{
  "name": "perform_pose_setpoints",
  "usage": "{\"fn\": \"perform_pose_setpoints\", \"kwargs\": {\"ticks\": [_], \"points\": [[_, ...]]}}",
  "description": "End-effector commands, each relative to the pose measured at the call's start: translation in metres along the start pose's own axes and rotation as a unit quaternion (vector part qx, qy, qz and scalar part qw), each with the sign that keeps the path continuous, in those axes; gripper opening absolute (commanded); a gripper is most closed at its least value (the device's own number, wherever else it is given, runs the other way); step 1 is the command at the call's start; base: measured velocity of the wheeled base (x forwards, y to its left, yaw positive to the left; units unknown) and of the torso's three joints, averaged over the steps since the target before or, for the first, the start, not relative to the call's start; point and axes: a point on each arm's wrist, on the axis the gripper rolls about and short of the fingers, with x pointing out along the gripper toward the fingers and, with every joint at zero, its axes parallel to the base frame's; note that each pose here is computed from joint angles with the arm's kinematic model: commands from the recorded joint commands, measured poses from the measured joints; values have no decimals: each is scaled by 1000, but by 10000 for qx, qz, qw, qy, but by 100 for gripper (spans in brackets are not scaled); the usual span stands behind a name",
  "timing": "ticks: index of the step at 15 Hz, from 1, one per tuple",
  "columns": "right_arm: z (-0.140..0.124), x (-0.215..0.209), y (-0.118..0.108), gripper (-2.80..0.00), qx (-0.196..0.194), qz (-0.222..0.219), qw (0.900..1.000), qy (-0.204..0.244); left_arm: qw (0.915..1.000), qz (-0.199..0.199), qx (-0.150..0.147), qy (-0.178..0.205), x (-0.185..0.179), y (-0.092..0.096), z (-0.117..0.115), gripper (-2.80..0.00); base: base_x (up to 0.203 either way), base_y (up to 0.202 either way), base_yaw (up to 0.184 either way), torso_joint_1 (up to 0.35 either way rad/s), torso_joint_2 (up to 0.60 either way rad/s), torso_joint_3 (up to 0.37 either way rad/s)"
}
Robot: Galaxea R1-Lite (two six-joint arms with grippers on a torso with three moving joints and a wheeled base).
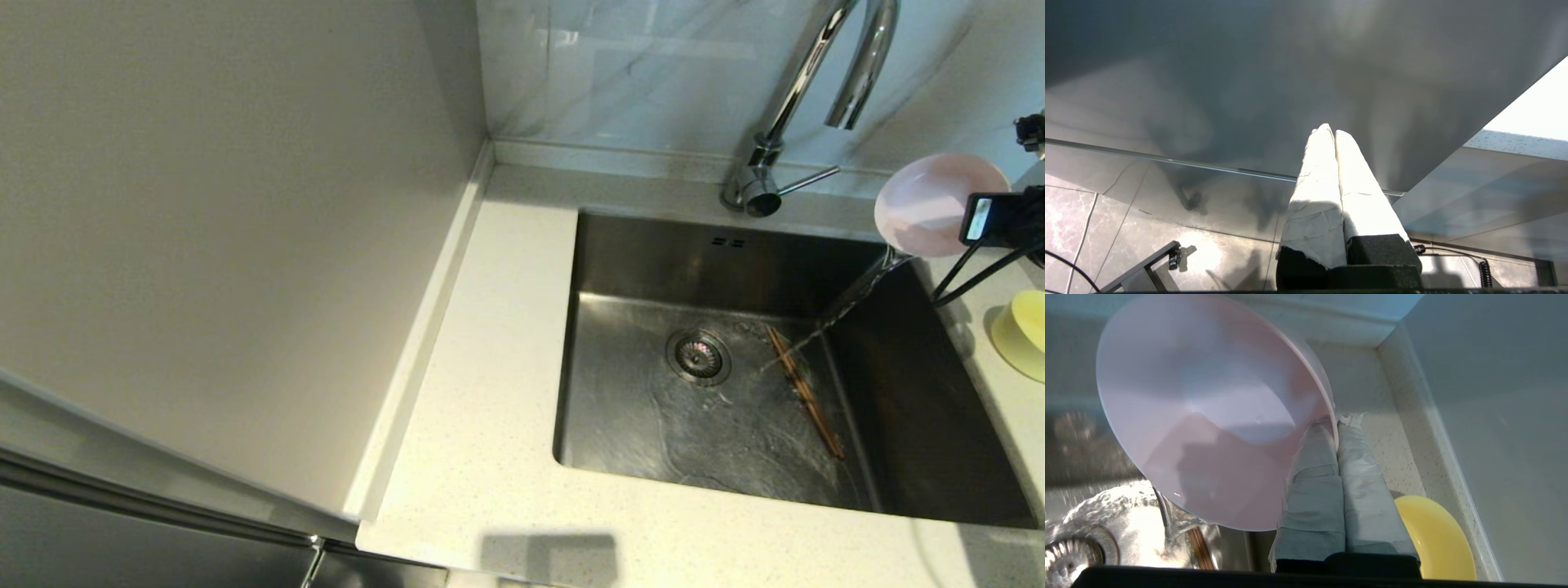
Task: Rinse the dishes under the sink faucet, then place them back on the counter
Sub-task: Put a bowl back to the table from the sink
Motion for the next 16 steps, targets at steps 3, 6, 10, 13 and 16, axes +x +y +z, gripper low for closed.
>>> {"fn": "perform_pose_setpoints", "kwargs": {"ticks": [3, 6, 10, 13, 16], "points": [[-2, -16, -12, -280, 609, -172, 9961, -622, 10000, 4, -2, -17, 0, 0, 0, -280, 0, 0, 0, 0, 0, 0], [5, -27, -24, -280, 1065, -283, 9879, -1092, 10000, 4, -2, -17, 0, 0, 0, -280, 0, 0, 0, 0, 0, 0], [19, -35, -28, -280, 1368, -306, 9736, -1800, 10000, 4, -2, -17, 0, 0, 0, -280, 0, 0, 0, 0, 0, 0], [28, -39, -30, -280, 1458, -292, 9613, -2319, 10000, 4, -2, -17, 0, 0, 0, -280, 0, 0, 0, 0, 0, 0], [29, -43, -30, -280, 1362, -71, 9550, -2632, 10000, 4, -2, -17, 0, 0, 0, -280, 0, 0, 0, 0, 0, 0]]}}
